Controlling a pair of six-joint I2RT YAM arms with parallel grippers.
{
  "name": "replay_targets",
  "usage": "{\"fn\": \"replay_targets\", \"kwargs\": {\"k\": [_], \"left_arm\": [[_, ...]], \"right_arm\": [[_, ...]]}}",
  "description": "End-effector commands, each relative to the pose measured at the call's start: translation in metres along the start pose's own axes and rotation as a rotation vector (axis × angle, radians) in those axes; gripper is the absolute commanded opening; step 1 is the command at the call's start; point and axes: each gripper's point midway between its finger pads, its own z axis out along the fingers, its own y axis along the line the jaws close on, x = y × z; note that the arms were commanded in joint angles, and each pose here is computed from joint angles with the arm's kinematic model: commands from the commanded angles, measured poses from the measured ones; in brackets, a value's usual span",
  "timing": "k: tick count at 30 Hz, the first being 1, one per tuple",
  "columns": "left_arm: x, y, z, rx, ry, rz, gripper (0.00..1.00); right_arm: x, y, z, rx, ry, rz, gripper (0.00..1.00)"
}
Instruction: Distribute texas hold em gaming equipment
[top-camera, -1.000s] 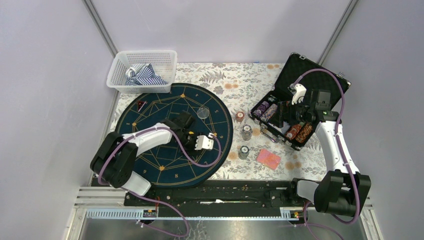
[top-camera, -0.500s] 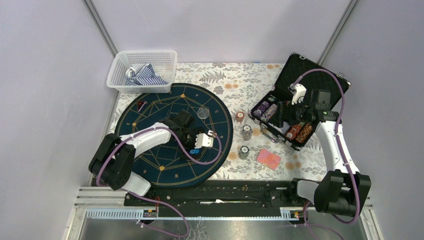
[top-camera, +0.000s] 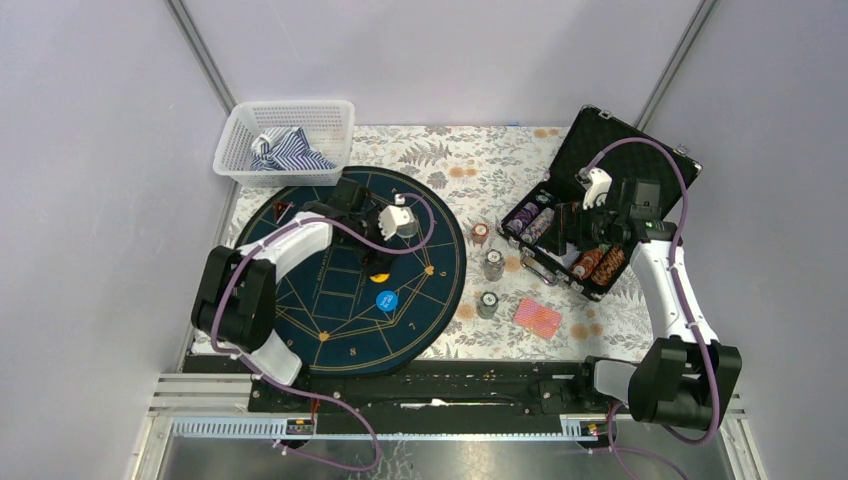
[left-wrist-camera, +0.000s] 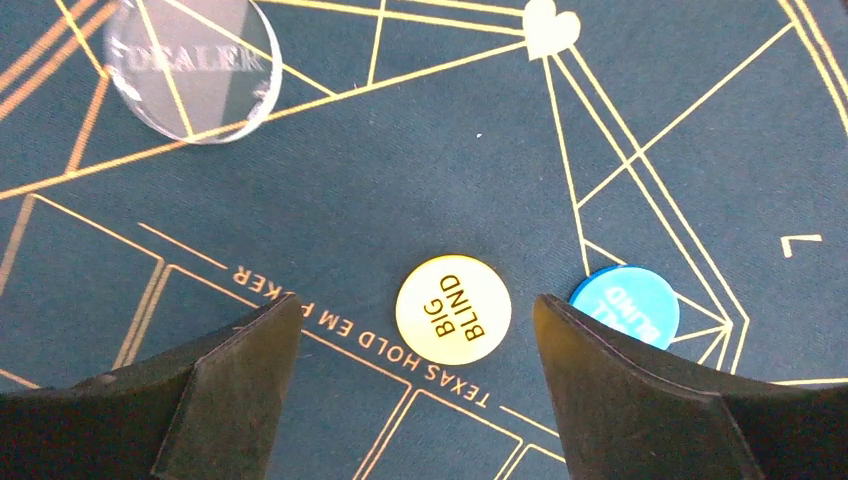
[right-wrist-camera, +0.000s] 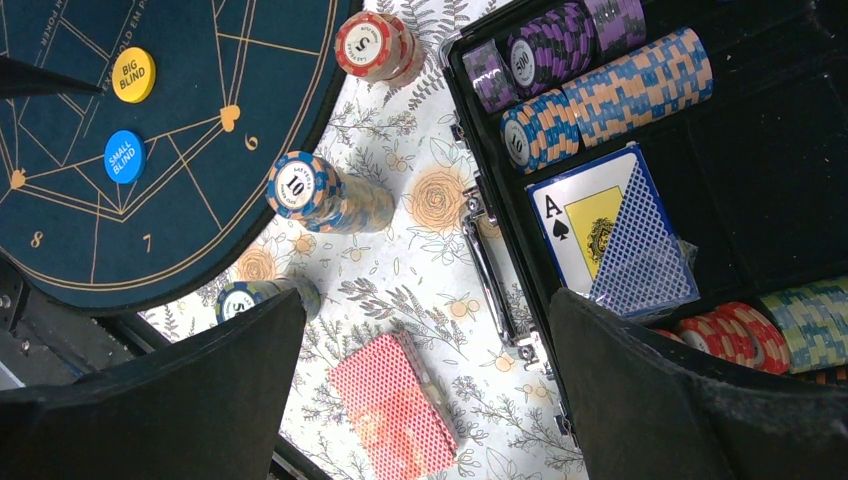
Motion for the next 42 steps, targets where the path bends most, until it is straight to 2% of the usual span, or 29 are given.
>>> {"fn": "replay_targets", "kwargs": {"k": [1,13,22,29,36,42], "left_arm": [[0.01,0.009,0.013,-0.055,0.037,-0.09,0.89],[0.035,-0.001,0.036,-0.078,0.135,-0.106,0.87],[0.062,-0.002,0.037,-0.101,0.231,-0.128,0.73],[0.078,-0.009,0.03,-0.098,0.281,-0.138,0.8],[0.081,-0.013,0.025,-0.104,0.299,-0.156,0.67],[0.081,-0.016,0.017,-0.134,0.319,-0.149,0.74]], "right_arm": [[0.0,0.003,0.002,-0.027,0.0,-0.014,1.0],[0.002,0.001,0.004,-0.028,0.01,-0.01,1.0],[0.001,0.001,0.004,-0.028,0.009,-0.015,1.0],[0.001,0.001,0.004,-0.031,0.009,-0.013,1.0],[0.002,0.0,0.004,-0.022,0.009,-0.017,1.0],[0.001,0.0,0.004,-0.022,0.008,-0.017,1.0]]}}
